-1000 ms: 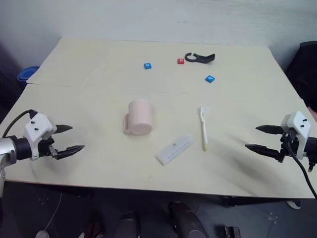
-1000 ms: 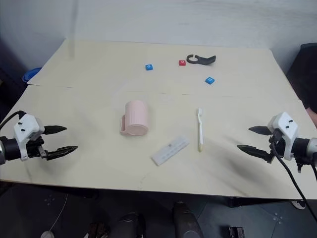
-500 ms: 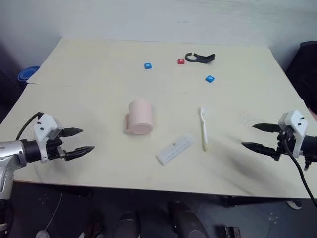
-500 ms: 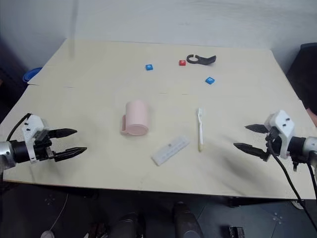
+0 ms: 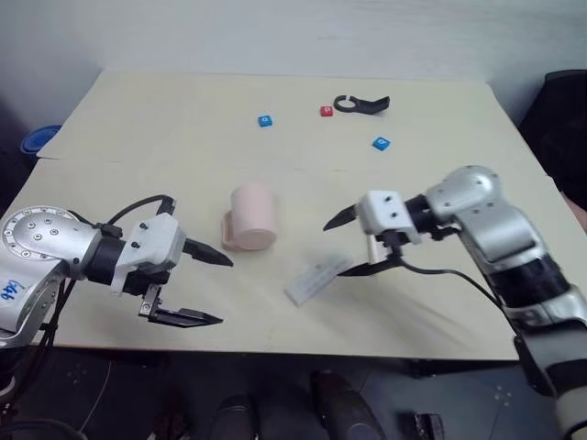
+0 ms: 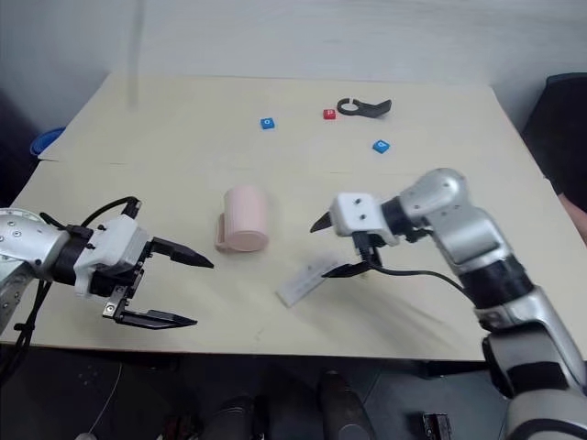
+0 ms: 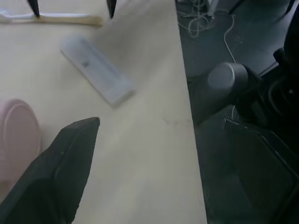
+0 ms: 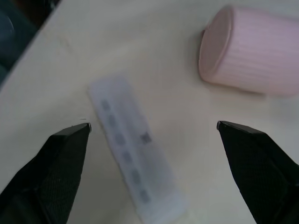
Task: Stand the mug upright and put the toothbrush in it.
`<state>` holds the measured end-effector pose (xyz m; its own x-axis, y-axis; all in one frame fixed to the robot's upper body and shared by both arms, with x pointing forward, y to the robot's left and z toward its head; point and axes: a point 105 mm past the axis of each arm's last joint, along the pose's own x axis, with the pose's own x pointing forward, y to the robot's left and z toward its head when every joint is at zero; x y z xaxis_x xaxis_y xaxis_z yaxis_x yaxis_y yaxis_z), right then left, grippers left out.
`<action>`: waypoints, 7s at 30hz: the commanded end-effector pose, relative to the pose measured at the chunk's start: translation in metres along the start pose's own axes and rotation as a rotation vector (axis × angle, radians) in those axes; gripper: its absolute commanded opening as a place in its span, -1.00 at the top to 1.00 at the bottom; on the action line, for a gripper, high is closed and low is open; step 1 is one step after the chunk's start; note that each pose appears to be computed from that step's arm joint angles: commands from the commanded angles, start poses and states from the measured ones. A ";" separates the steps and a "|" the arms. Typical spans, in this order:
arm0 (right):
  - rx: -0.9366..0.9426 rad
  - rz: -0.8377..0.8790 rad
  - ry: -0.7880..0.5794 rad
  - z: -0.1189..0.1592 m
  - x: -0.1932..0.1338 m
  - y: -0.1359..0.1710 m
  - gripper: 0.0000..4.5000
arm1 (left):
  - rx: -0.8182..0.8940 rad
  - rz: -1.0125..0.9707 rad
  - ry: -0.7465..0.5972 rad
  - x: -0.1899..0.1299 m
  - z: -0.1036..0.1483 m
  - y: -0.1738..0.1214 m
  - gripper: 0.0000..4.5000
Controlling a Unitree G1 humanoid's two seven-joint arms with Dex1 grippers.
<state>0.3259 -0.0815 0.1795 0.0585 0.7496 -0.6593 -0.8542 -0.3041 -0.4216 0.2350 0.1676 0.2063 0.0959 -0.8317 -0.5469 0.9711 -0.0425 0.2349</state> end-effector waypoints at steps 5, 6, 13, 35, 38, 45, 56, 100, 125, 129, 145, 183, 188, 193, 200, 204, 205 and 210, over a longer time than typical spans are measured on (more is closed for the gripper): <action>-0.158 0.136 0.185 -0.029 0.023 -0.012 -1.00 | 0.031 0.064 0.017 -0.007 0.003 0.005 -0.99; -0.186 0.160 0.203 -0.032 0.024 -0.011 -1.00 | 0.032 0.069 0.014 -0.007 0.004 0.005 -0.99; -0.173 0.224 0.167 -0.028 0.023 -0.012 -1.00 | 0.038 0.119 0.001 -0.008 0.010 0.012 -0.99; -0.051 0.364 0.152 -0.040 0.054 0.012 -0.47 | 0.069 0.127 -0.021 -0.002 0.015 0.021 -1.00; -0.040 0.372 0.146 -0.038 0.053 0.013 -0.09 | 0.073 0.131 -0.023 -0.002 0.015 0.022 -1.00; 0.074 0.294 -0.004 -0.015 0.049 0.008 0.14 | 0.079 0.132 -0.042 0.001 0.017 0.023 -1.00; 0.635 -0.608 -0.247 -0.027 -0.099 0.000 0.14 | 0.093 0.118 -0.129 0.019 0.025 0.030 -1.00; 0.513 -0.550 -0.282 0.050 -0.101 0.063 -0.43 | -1.157 0.828 -0.094 0.013 -0.070 0.111 -1.00; 0.497 -0.616 -0.289 0.052 -0.095 0.076 -0.41 | -1.088 0.506 0.148 0.095 -0.064 0.149 -0.35; 0.498 -0.649 -0.300 0.052 -0.099 0.075 -0.41 | -1.089 0.485 0.161 0.101 -0.059 0.150 0.15; 0.533 -0.770 -0.166 0.022 -0.113 0.073 -0.49 | -1.111 0.551 0.098 0.088 -0.066 0.158 1.00; 0.652 -0.741 -0.202 0.019 -0.112 0.079 -0.98 | -0.050 1.043 -0.436 0.116 -0.010 0.131 1.00; 0.665 -0.743 -0.215 0.015 -0.110 0.077 -1.00 | -0.072 0.990 -0.409 0.103 -0.019 0.118 0.58; 0.679 -0.715 -0.225 0.013 -0.103 0.079 -1.00 | -0.059 0.973 -0.380 0.088 -0.018 0.108 -0.12; 0.765 -0.754 -0.159 -0.011 -0.092 0.076 -1.00 | -0.047 0.867 -0.287 0.058 -0.024 0.073 -0.99; 0.873 -0.812 -0.216 -0.018 -0.082 0.068 -1.00 | -0.123 0.640 -0.215 0.023 -0.024 0.047 -0.99; 0.913 -0.837 -0.247 -0.020 -0.079 0.064 -1.00 | -0.156 0.553 -0.191 0.016 -0.024 0.042 -0.99; 1.003 -1.039 -0.137 -0.054 -0.071 0.039 -1.00 | -0.184 0.257 -0.170 -0.017 0.008 0.032 -0.99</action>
<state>0.3048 -0.1661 0.1731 0.8086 0.5319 -0.2516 -0.5455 0.8379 0.0183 0.2725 0.1821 0.2144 0.4081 -0.8360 -0.3668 0.9112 0.3482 0.2201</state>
